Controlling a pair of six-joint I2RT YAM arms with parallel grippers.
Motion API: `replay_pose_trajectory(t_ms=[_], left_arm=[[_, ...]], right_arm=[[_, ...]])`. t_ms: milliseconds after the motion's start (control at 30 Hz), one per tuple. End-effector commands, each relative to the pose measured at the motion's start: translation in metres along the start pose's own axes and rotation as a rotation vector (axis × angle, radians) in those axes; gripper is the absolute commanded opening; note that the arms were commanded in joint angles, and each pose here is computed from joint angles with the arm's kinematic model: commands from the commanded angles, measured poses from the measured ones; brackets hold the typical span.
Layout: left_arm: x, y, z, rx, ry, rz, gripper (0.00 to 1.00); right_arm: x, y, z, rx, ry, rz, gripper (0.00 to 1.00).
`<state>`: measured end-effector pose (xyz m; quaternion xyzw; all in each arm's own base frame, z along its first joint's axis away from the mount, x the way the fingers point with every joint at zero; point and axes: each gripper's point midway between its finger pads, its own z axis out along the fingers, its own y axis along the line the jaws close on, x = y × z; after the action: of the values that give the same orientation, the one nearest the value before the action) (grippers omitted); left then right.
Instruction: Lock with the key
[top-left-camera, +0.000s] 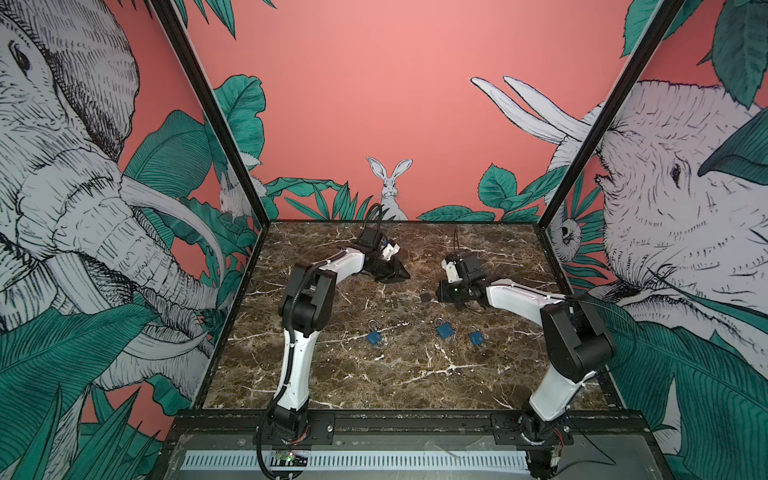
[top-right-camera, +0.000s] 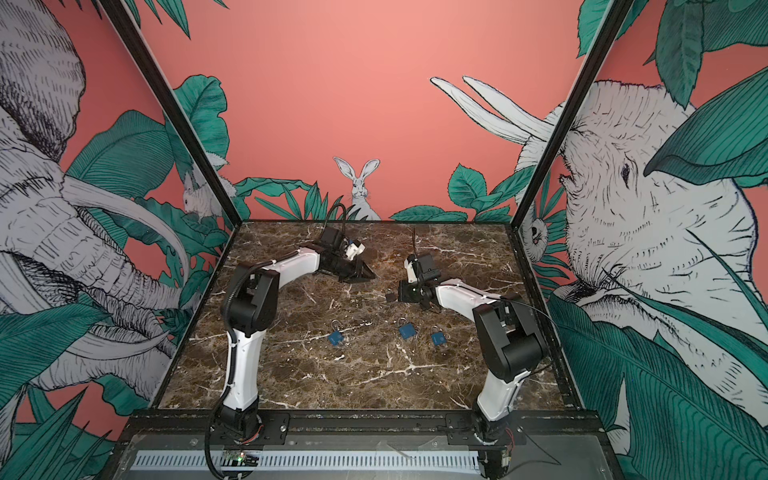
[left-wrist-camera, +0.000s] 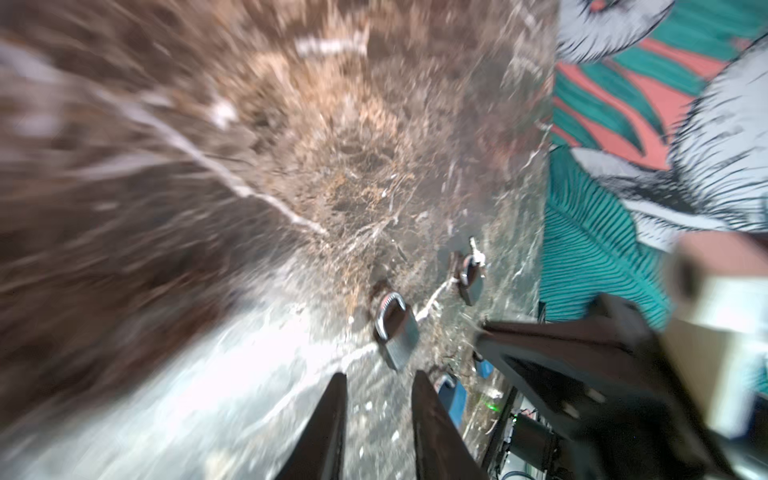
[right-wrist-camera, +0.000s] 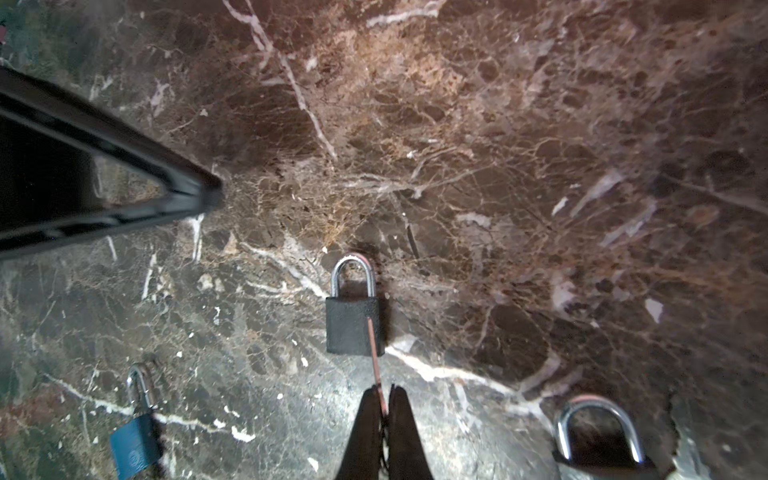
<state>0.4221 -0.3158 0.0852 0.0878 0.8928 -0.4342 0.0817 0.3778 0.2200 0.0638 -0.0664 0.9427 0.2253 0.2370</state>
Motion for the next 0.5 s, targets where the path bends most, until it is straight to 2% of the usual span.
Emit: replay_pose_trajectory(t_ms=[0,233,467], left_arm=[[-0.02,-0.034,-0.037,0.053,-0.123,0.07,0.3],[-0.015,-0.055,-0.06,0.073,-0.156,0.113,0.29],[-0.013,-0.06,-0.065,0.082,-0.16,0.124,0.29]], right_arm=[[-0.017,0.003,0.006,-0.005,-0.052,0.031,0.0],[-0.018,0.001,0.022,0.001,-0.04,0.052,0.0],[-0.014,-0.001,0.032,0.001,-0.013,0.053,0.02]])
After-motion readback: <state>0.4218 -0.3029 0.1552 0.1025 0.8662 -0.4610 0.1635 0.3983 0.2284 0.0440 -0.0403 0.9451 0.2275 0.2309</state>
